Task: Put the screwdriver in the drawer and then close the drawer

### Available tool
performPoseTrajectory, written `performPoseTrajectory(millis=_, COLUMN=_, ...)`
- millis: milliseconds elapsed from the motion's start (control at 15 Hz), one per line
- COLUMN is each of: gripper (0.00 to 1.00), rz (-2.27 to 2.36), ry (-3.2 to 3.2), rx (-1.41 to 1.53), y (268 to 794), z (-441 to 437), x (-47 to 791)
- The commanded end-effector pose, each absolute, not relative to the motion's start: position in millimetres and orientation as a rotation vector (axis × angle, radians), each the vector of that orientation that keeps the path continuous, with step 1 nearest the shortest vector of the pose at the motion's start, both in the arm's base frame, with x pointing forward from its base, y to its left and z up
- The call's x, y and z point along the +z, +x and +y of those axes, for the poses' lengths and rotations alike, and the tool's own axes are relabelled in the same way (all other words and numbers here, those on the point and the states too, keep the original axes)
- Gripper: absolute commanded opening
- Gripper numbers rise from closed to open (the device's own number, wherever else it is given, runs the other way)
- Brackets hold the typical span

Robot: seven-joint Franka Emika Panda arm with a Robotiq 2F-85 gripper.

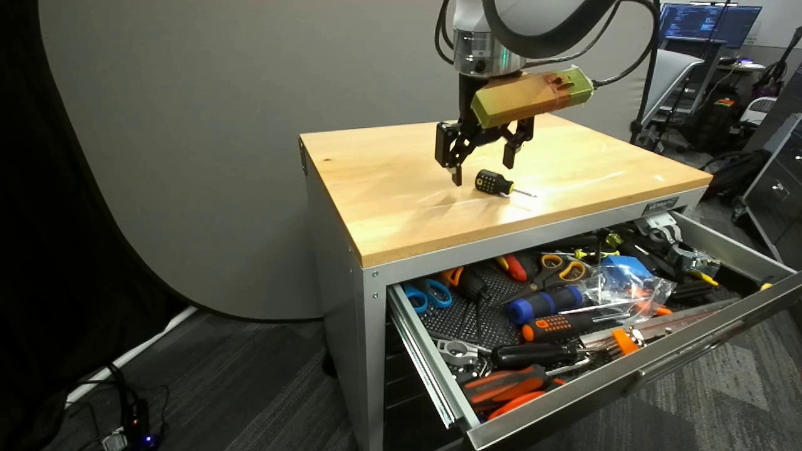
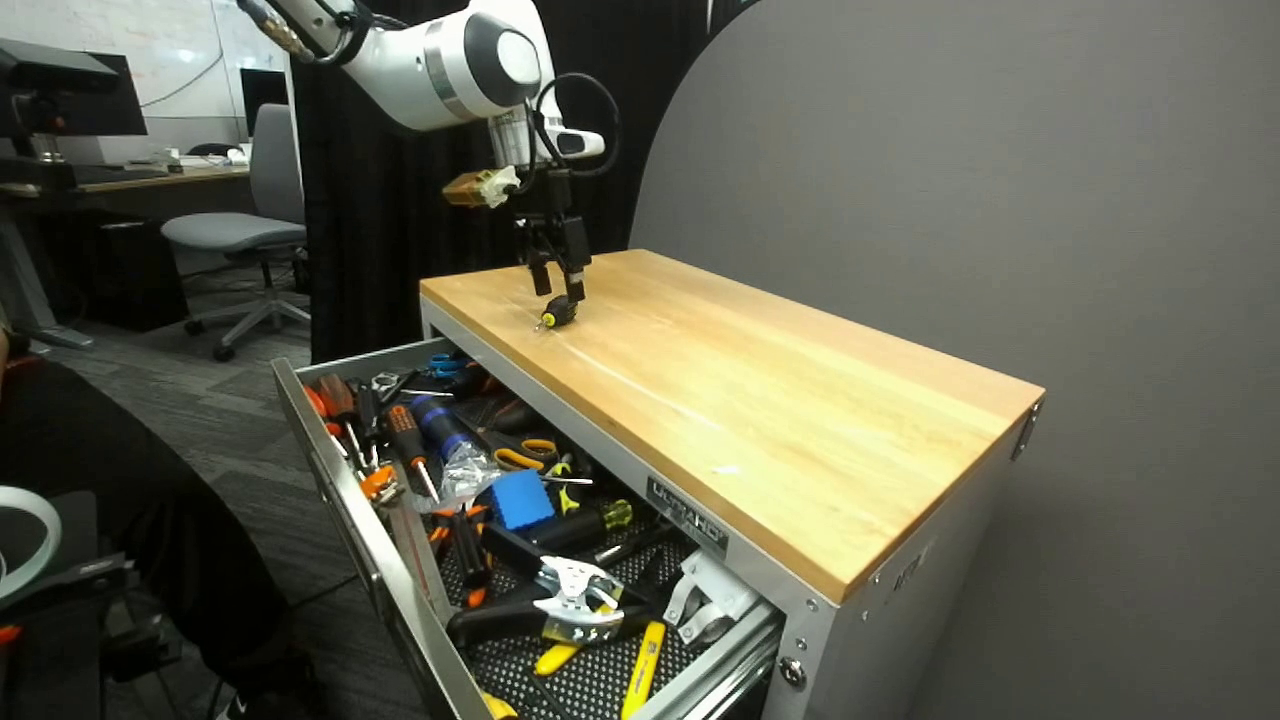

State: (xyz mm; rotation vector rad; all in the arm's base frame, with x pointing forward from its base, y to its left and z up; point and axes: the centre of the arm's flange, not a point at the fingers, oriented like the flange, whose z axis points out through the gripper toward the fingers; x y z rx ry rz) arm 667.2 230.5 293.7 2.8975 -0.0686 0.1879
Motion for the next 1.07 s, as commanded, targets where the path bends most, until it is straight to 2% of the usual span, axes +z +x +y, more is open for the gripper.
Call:
performPoseTrajectory(millis=0, gripper=0.75, rz=-0.068, ry=2.865, rx=0.141, y=665.7, z=223.5, x=291.9)
performPoseTrajectory(millis=333, gripper=0.34, rz=-0.048, ry=2.882, rx=0.068, y=662.8, z=219.1, x=287.8)
performPoseTrajectory(millis=467, gripper=0.21, rz=-0.043, ry=2.884, rx=0.044, y=657.8, z=214.3, x=292.1)
performPoseTrajectory(millis=533, gripper=0.17, rz=-0.045, ry=2.883, rx=0.030, y=655.3, z=211.2, x=293.7)
performPoseTrajectory(millis=1000, gripper=0.16, rz=-0.107, ry=2.793, rx=-0.193, y=601.9, z=153.5, x=313.8)
